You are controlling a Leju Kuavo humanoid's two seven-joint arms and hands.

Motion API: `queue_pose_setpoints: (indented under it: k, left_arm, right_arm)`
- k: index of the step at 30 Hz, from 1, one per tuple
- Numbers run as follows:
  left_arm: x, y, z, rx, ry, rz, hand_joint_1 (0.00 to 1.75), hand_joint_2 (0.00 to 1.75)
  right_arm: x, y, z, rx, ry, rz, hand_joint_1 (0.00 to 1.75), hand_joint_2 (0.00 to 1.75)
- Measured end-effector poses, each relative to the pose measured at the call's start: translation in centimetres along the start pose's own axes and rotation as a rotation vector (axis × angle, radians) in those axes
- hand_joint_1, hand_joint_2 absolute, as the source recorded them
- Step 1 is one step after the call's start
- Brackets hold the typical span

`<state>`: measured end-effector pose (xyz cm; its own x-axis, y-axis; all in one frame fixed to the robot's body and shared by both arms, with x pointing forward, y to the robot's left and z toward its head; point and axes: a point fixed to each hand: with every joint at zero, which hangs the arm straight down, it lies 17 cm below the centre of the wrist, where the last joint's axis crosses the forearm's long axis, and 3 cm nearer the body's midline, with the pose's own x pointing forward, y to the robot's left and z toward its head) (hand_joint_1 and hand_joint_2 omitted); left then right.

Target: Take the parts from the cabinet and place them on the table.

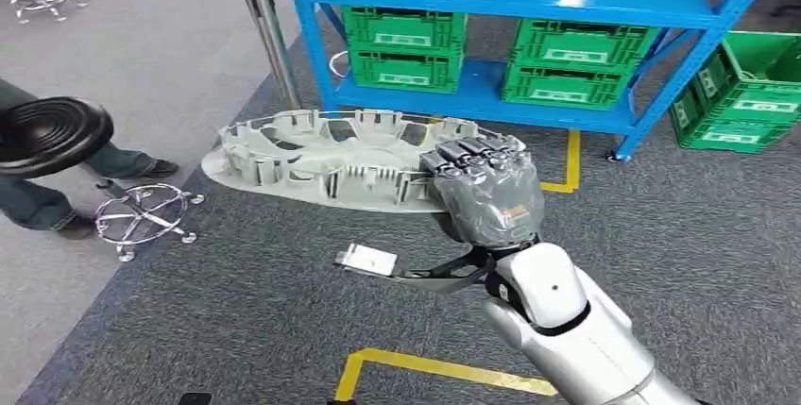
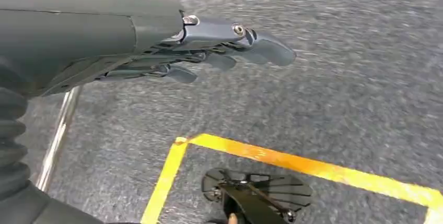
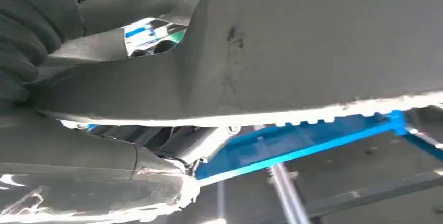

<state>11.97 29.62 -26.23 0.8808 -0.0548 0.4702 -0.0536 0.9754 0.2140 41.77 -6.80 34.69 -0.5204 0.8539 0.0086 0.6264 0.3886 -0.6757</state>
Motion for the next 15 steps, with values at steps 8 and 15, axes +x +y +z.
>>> queue_pose_setpoints:
  k: [8,15]
  left_arm:
    - [0.14,0.27,-0.11,0.004,-0.002,-0.001,0.0,1.75]
    - [0.25,0.28,-0.19,0.005,0.003,-0.001,0.0,1.75]
  right_arm:
    - [-0.07,0.0,-0.21,-0.003,0.0,-0.001,1.75,1.75]
    - [-0.14,0.48,-0.02,0.009,0.003,-0.002,1.75,1.75]
